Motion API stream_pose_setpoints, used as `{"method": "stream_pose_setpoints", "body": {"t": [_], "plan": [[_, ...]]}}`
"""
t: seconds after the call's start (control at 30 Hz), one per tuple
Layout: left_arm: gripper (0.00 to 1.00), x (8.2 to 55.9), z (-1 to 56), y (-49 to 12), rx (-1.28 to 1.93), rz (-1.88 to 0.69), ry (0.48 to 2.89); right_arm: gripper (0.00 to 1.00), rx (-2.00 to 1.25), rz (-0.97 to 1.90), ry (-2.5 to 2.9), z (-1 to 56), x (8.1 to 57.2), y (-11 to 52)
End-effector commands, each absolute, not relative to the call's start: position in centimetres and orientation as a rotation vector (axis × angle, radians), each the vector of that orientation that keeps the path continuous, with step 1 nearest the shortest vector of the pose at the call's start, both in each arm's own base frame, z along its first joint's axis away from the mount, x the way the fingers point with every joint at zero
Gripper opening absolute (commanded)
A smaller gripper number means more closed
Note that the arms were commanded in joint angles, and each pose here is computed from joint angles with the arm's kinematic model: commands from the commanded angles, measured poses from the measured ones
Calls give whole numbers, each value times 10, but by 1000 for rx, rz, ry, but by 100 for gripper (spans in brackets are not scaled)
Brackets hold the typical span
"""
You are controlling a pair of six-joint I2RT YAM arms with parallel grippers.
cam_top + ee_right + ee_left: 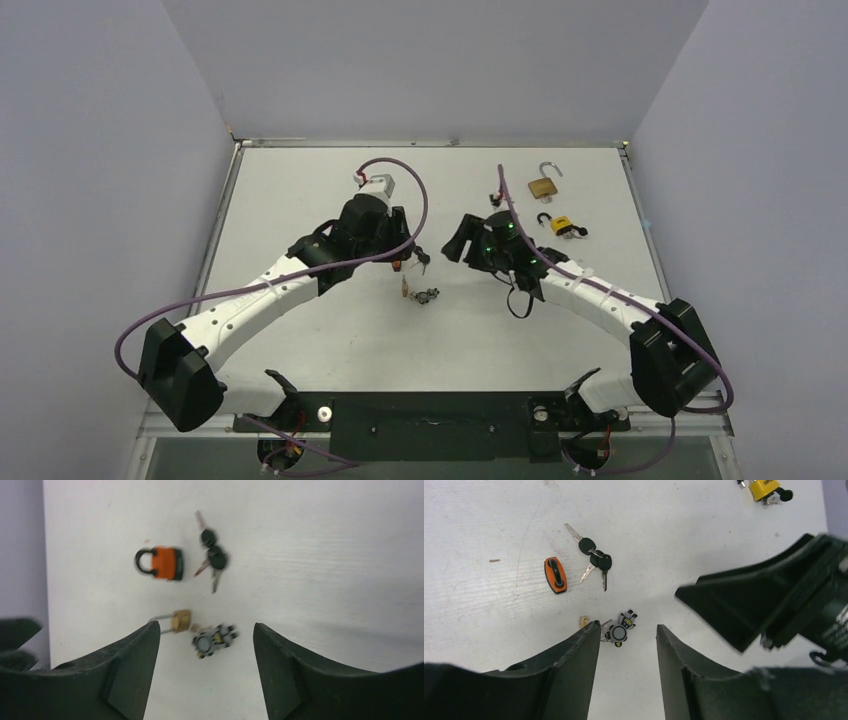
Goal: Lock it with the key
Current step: Place the key at the center of the board, then pick up the lock from the center of the board.
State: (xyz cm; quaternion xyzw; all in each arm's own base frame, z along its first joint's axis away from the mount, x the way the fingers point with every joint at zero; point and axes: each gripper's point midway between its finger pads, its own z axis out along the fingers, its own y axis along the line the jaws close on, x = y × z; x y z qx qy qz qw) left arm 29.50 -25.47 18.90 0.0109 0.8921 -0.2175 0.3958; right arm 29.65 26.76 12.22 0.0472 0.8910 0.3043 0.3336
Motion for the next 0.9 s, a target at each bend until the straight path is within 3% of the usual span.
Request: {"method": "stream_pose_setpoints", "body": {"t": [0.0, 0.13, 0.33, 0.87], "plan": [[45, 290, 233, -256, 110, -651, 2200, 69, 367, 498, 2227, 140, 342, 182], [48, 286, 244, -250, 121, -707, 2182, 75, 611, 280, 2173, 136, 369, 102], [52, 281, 259, -246, 141, -773, 2155, 76, 956, 39, 2072, 131, 399, 6], [53, 285, 272, -233, 120, -816, 2126, 72, 1279, -109, 2110, 77, 461, -49]]}}
